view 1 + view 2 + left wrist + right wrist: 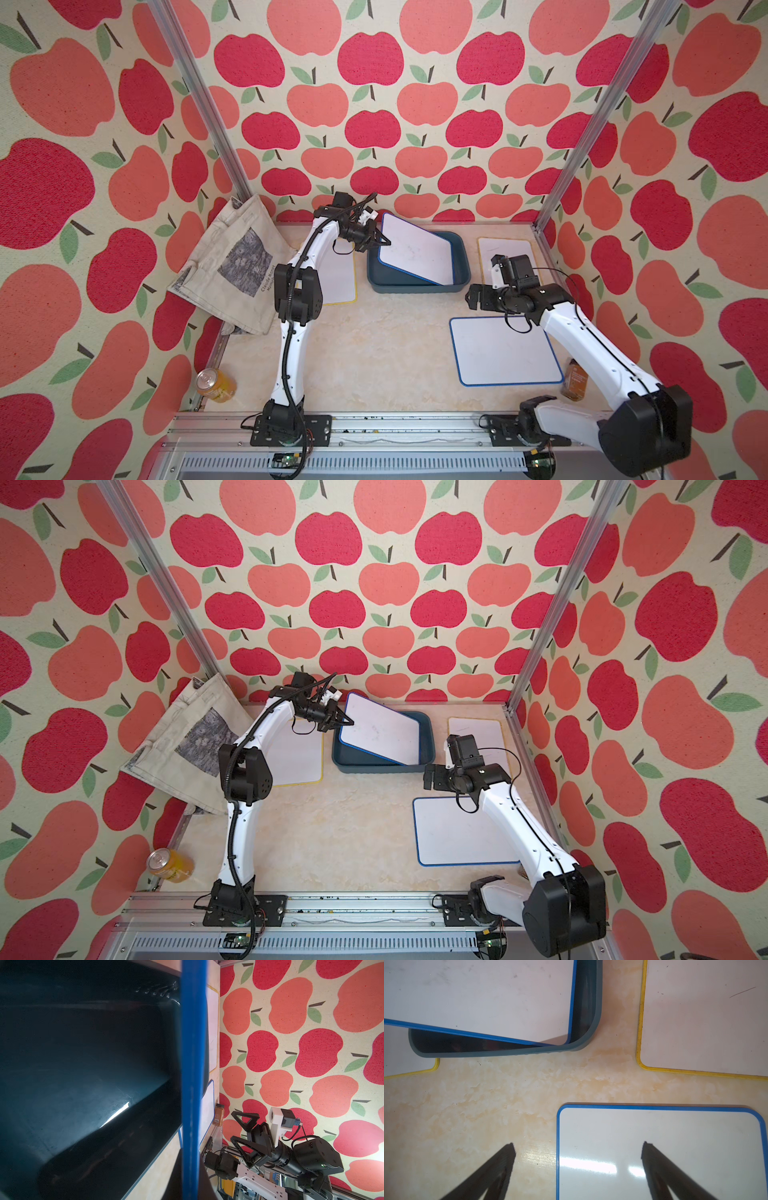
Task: Put the whiteboard into the storage box
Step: Place the whiteboard in the storage box.
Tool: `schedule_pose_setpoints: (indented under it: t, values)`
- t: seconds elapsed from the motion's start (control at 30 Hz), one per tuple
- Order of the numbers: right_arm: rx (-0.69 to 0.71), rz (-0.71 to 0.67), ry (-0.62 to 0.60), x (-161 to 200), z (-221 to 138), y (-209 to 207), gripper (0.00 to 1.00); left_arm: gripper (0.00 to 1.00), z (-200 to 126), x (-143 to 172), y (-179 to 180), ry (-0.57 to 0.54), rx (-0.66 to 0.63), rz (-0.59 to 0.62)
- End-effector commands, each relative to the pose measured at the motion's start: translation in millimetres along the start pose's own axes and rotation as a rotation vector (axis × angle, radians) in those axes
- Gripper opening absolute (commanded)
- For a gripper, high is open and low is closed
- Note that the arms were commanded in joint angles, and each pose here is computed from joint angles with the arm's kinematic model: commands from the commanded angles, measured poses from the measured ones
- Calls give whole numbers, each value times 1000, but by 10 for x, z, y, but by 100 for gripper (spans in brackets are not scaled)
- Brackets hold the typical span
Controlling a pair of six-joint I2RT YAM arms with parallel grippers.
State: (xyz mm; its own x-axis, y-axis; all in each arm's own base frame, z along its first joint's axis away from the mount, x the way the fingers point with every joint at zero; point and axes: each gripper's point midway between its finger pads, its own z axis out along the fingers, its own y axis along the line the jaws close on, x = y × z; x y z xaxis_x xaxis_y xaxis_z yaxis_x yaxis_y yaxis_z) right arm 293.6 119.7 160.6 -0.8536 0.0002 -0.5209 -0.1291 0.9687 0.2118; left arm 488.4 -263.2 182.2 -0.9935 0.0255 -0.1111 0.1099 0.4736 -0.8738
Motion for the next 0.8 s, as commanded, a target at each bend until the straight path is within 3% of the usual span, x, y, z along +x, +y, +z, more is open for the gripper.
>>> schedule_pose_setpoints:
  t: [0.0,0.13,0.37,0.63,0.77]
  values:
    - [21,-6,-1,-35,-28,-47,99,0,-73,29,-389,6,117,78]
    - [21,-5,6,-22,-12,-49,99,7,-36,60,-318,13,106,58]
    - [17,-1,23,9,14,-44,99,30,36,22,-27,-2,5,-2]
    - [16,2,24,18,-4,-44,99,41,23,-11,277,-15,-121,-64]
    - [29,3,35,43,4,-67,99,44,-26,14,515,-19,-254,-94]
